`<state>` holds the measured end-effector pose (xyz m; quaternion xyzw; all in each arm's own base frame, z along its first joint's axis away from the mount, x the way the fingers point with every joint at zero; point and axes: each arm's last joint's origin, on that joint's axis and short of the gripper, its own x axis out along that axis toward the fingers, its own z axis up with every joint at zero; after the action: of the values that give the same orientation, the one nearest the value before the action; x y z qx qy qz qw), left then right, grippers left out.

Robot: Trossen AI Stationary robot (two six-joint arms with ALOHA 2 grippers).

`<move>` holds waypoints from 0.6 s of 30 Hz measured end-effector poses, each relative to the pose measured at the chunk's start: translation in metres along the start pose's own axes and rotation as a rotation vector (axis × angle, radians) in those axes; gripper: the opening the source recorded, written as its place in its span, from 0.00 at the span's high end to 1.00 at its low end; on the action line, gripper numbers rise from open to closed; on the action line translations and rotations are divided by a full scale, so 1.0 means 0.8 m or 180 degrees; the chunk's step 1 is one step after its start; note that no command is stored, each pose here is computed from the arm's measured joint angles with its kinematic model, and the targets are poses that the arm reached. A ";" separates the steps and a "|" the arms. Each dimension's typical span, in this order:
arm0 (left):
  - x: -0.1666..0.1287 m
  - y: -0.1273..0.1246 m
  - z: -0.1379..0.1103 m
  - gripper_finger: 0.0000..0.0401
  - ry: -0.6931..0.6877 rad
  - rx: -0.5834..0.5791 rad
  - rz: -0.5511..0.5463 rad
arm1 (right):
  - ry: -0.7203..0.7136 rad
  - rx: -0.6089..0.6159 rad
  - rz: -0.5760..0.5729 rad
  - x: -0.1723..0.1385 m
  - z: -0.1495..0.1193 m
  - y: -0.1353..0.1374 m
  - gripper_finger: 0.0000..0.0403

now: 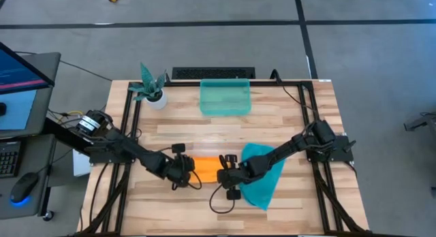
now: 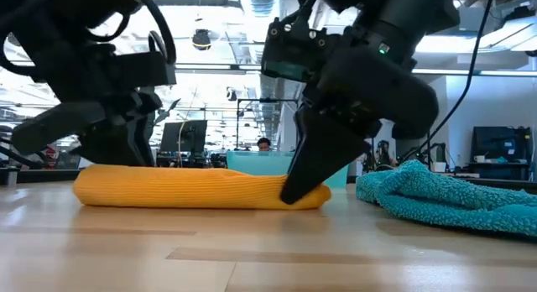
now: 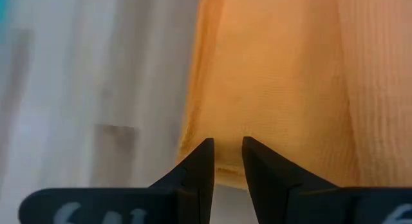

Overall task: Roll microfiber towels into tight, uniform cylinder then place into a basket
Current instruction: Roll the yellow microfiber cloth

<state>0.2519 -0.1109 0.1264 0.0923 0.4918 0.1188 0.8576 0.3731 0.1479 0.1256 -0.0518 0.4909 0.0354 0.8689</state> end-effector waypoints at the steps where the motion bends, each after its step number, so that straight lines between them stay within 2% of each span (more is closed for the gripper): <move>1: 0.000 -0.001 0.000 0.81 0.0010 -0.0017 -0.0086 | 0.0003 0.0005 0.0002 0.000 0.000 0.001 0.95; 5: -0.002 -0.010 0.003 0.81 -0.0010 -0.0067 -0.0466 | -0.0003 0.0154 -0.0009 -0.002 0.001 -0.002 0.98; 7: -0.005 -0.016 0.002 0.81 -0.0019 -0.0089 -0.0536 | 0.0011 0.0259 -0.0030 -0.002 0.001 -0.006 0.98; 12: -0.012 -0.027 -0.004 0.81 -0.0016 -0.0118 -0.0565 | -0.0019 0.0402 -0.0058 -0.013 0.006 -0.009 0.95; 18: -0.026 -0.039 -0.003 0.81 -0.0116 -0.0023 -0.0410 | -0.0044 0.0464 -0.0046 -0.020 0.008 -0.009 0.98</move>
<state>0.2435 -0.1465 0.1340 0.0595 0.4805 0.0635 0.8727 0.3709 0.1415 0.1429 0.0083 0.4858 -0.0063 0.8740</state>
